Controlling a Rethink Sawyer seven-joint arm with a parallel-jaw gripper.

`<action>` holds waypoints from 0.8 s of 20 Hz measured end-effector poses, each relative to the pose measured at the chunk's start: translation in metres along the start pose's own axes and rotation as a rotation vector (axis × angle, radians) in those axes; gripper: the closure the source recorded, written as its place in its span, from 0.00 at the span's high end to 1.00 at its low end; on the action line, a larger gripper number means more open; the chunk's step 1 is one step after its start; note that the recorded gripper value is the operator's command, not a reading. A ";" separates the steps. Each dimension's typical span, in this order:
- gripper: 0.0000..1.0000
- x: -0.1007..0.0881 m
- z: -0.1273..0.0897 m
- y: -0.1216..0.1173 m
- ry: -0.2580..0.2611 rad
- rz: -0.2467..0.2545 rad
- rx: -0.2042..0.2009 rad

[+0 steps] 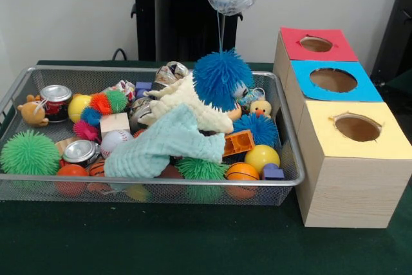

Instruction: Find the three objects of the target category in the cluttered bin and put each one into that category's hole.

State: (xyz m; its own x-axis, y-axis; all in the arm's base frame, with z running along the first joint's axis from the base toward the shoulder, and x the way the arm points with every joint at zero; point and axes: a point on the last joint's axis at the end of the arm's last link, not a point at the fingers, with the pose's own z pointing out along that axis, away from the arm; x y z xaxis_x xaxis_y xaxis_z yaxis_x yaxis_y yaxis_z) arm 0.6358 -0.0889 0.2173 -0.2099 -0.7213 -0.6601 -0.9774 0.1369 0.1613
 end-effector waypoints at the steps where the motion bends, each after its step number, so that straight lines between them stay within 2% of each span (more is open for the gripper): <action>1: 0.00 -0.001 0.003 0.000 0.001 -0.004 0.013; 6: 0.00 -0.003 0.016 0.000 0.008 -0.023 0.062; 16: 0.00 -0.009 0.038 0.008 0.019 -0.036 0.055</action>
State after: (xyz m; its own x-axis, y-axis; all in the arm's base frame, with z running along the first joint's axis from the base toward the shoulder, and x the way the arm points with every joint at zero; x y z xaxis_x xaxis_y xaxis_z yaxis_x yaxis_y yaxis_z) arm 0.6292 -0.0560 0.1968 -0.1745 -0.7388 -0.6509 -0.9843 0.1475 0.0965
